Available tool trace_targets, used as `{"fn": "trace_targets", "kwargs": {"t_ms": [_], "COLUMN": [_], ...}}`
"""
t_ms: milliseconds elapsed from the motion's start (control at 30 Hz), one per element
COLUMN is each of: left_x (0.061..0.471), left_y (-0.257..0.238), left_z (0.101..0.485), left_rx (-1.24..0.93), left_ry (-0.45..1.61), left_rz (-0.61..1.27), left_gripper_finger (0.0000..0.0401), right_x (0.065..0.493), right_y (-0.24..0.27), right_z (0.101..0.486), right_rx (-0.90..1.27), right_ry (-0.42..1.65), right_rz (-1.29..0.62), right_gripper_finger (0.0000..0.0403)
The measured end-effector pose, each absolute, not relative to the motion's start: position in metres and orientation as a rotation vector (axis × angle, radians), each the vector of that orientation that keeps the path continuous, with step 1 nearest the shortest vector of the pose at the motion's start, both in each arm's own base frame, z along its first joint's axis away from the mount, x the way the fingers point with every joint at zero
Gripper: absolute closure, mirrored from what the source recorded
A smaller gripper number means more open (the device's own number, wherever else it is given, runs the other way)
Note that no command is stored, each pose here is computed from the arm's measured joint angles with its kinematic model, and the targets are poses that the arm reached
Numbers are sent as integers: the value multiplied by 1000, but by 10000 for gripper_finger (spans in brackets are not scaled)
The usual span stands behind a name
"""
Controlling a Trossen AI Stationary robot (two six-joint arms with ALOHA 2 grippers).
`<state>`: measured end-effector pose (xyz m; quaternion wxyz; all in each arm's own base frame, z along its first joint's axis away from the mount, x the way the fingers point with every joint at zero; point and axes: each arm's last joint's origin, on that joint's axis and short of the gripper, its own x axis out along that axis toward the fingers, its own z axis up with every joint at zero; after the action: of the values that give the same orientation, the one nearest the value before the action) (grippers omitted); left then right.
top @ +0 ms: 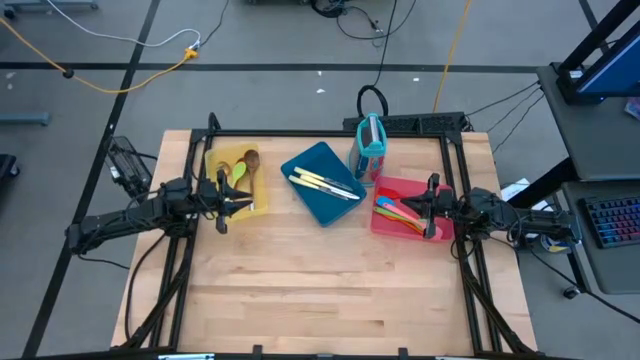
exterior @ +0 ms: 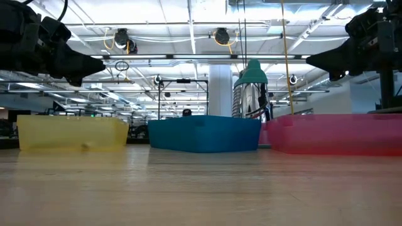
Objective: Pick & Place Kitchen Items
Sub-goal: Return to Home Position
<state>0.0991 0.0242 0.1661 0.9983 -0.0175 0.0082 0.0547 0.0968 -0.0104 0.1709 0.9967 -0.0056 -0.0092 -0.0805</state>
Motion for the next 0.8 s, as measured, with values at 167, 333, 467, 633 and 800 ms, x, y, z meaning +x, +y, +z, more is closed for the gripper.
{"fn": "trace_targets", "kwargs": {"t_ms": [167, 333, 467, 633, 800], "left_x": [99, 99, 99, 99, 99], "left_y": [24, 24, 24, 24, 24], "left_z": [166, 166, 166, 166, 166], "left_rx": [-35, -35, -35, -35, -35], "left_ry": [16, 16, 15, 15, 15], "left_rz": [109, 109, 109, 109, 109], "left_gripper_finger": [311, 311, 311, 311, 311], "right_x": [97, 97, 97, 97, 97], "right_y": [-10, -10, -10, -10, -10], "right_z": [171, 171, 171, 171, 171], "right_rx": [-11, -11, -11, -11, -12], "right_ry": [-19, -19, -19, -19, -19], "right_rz": [-161, -161, -161, -161, -161], "right_gripper_finger": [401, 397, 397, 396, 398]}}
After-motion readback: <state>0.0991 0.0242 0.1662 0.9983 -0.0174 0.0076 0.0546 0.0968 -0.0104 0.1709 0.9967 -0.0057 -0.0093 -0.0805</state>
